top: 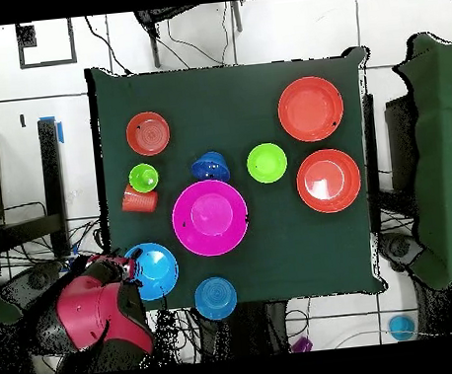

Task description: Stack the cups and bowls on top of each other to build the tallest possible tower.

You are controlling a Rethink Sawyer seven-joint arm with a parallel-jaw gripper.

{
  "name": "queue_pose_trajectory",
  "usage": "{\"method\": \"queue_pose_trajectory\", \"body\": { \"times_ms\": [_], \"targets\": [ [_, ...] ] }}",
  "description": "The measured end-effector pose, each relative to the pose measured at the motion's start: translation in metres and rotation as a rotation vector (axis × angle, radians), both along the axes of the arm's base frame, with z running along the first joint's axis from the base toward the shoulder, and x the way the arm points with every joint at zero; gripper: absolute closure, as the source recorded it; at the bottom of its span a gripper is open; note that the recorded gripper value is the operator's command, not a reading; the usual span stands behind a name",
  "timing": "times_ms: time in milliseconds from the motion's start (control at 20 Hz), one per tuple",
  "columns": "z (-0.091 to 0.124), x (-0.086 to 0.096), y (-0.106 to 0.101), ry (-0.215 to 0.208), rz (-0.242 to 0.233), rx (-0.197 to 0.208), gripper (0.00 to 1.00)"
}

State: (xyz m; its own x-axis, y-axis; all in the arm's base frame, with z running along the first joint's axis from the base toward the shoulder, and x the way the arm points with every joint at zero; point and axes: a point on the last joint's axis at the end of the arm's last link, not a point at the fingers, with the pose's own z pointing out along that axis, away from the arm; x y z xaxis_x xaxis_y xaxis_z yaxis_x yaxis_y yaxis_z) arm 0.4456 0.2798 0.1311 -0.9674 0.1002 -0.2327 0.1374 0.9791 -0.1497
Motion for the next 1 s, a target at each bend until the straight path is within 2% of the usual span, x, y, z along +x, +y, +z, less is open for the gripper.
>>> {"method": "queue_pose_trajectory", "body": {
  "times_ms": [300, 700, 1000],
  "targets": [
    [-0.011, -0.001, -0.003, 0.002, 0.001, -0.004, 0.00],
    [-0.026, -0.005, -0.009, -0.029, 0.005, 0.004, 0.00],
    [-0.033, -0.009, -0.012, -0.018, 0.000, 0.009, 0.00]
  ]
}}
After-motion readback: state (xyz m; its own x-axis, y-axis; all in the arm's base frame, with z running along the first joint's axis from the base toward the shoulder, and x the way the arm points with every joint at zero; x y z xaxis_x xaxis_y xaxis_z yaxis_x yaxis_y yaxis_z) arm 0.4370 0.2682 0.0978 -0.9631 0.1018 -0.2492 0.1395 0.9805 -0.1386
